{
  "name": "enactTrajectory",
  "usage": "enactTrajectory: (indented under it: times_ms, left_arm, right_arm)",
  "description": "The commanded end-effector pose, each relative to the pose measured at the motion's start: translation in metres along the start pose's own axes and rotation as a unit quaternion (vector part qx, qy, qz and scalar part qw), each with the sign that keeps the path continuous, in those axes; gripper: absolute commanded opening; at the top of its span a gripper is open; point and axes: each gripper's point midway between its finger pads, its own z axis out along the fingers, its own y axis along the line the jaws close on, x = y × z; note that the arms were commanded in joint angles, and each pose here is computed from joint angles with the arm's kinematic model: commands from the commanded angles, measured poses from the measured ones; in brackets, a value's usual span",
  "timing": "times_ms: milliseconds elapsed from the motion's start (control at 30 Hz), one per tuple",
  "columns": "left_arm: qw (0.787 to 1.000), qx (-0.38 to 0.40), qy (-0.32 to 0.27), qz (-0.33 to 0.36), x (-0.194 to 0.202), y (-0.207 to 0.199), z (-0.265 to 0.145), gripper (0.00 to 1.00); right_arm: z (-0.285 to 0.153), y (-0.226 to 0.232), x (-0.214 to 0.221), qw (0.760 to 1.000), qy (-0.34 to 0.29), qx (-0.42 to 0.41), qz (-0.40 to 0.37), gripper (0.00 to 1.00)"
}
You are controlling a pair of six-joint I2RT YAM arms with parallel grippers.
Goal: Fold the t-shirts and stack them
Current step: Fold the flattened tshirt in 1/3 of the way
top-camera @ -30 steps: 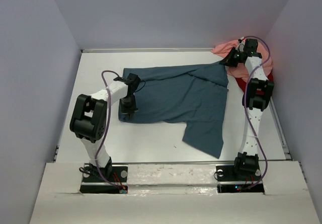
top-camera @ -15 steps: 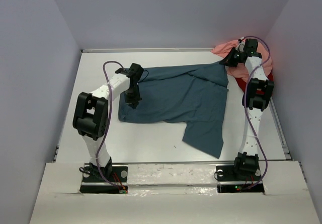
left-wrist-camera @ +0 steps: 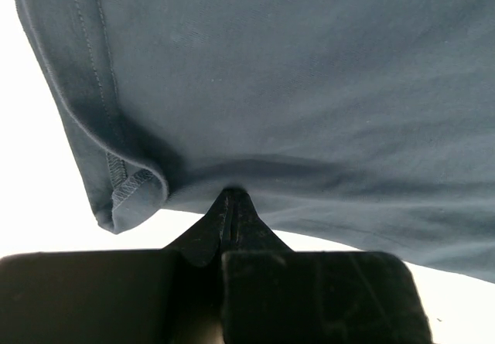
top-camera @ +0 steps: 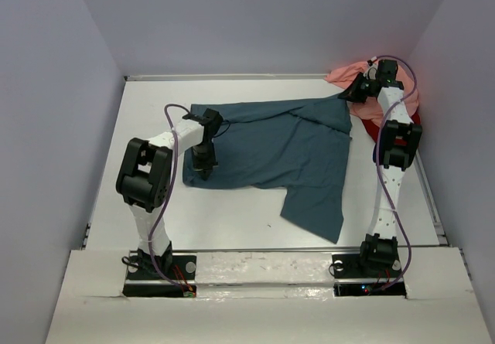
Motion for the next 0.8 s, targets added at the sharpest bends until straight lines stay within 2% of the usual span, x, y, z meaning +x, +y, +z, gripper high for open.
enactTrajectory:
  times_ms: [0, 133, 400, 567, 767]
  left_arm:
    - [1.0, -0.019, -0.002, 0.002, 0.001, 0.009, 0.002, 0.0]
    - [1.0, -0.015, 0.002, -0.007, -0.001, 0.016, 0.006, 0.0]
    - [0.997, -0.031, 0.008, -0.068, -0.003, 0.072, 0.011, 0.0]
    - [0.991, -0.06, -0.023, -0.116, -0.02, 0.116, -0.001, 0.0]
    - [0.988, -0.052, -0.056, -0.136, -0.039, 0.121, -0.023, 0.0]
  right_arm:
    - [-0.032, 0.031, -0.043, 0.998, -0.055, -0.021, -0.038, 0.0]
    - [-0.033, 0.032, -0.042, 0.998, -0.053, -0.023, -0.038, 0.0]
    - [-0.036, 0.028, -0.045, 0.998, -0.057, -0.021, -0.036, 0.0]
    - [-0.035, 0.028, -0.044, 0.998, -0.055, -0.023, -0.035, 0.0]
    - [-0.035, 0.028, -0.043, 0.998, -0.054, -0.023, -0.034, 0.0]
